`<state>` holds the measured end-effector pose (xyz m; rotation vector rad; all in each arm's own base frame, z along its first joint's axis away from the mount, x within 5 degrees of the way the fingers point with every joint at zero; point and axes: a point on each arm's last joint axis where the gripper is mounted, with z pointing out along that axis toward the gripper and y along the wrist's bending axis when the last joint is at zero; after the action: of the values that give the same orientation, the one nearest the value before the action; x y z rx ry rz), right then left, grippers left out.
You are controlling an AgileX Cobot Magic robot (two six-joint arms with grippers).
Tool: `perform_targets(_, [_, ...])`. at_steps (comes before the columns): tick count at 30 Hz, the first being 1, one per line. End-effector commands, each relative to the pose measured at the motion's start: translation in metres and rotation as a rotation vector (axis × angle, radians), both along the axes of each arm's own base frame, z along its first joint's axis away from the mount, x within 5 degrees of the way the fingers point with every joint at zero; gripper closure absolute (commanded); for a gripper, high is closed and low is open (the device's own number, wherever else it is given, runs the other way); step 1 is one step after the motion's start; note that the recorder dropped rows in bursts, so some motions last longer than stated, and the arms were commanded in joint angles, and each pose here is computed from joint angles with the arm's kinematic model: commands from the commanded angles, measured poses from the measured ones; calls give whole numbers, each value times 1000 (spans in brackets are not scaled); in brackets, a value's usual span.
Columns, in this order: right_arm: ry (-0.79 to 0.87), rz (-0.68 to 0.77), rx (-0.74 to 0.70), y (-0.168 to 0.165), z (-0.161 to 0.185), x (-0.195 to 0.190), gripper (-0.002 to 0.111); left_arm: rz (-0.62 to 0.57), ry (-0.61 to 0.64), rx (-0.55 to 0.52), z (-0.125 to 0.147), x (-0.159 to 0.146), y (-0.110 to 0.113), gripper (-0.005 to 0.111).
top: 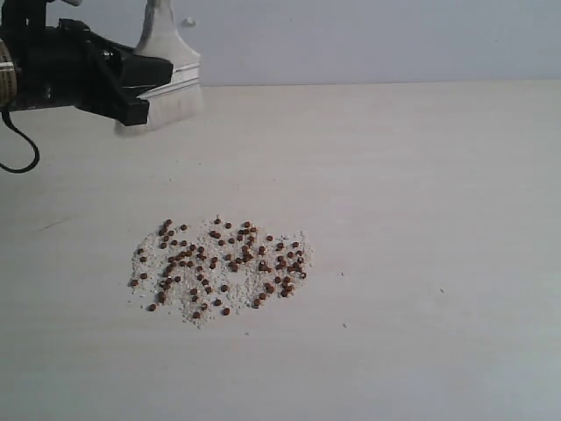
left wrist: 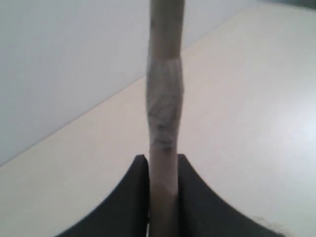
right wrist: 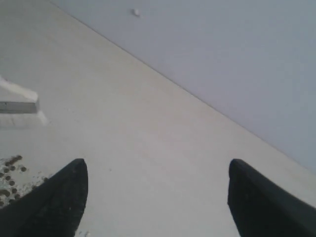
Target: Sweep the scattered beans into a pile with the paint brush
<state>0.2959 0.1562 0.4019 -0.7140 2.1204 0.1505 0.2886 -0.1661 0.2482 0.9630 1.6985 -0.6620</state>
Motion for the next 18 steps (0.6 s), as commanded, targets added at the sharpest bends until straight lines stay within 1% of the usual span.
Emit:
perform_targets(1, [-114, 134, 61, 7, -33, -9, 36, -172, 45, -142, 9, -12, -1, 107])
perform_targets(3, [-151, 262, -11, 9, -54, -15, 38, -203, 42, -137, 9, -14, 1, 107])
perform_targets(4, [-171, 433, -23, 17, -68, -25, 41, -224, 37, -106, 7, -15, 1, 107])
perform_targets(5, [-214, 536, -14, 22, -70, -30, 41, -239, 36, -85, 5, -16, 1, 107])
perform_targets(7, [-252, 560, 149, 28, -60, -32, 41, -250, 52, -87, -2, -14, 0, 107])
perform_targets(9, [-268, 675, 246, 30, -55, -37, 41, -274, 81, -104, -11, -9, 4, 107])
perform_targets(10, [-274, 693, 283, 28, -55, -35, 41, -293, 91, -110, -16, -7, 7, 107])
perform_targets(11, [-272, 703, 313, 23, -56, -30, 41, -343, 97, -146, -22, -5, 14, 107])
perform_targets(13, [-247, 724, 364, 16, -61, -21, 41, -376, 111, -197, -28, -2, 22, 107])
perform_targets(14, [-232, 733, 394, 13, -63, -17, 41, -379, 111, -206, -30, -1, 26, 107])
perform_targets(17, [-190, 798, 490, 11, -69, -5, 41, -361, 111, -181, -40, 6, 37, 107])
perform_targets(18, [-162, 824, 525, 11, -74, 2, 41, -377, 109, -159, -41, 7, 38, 107])
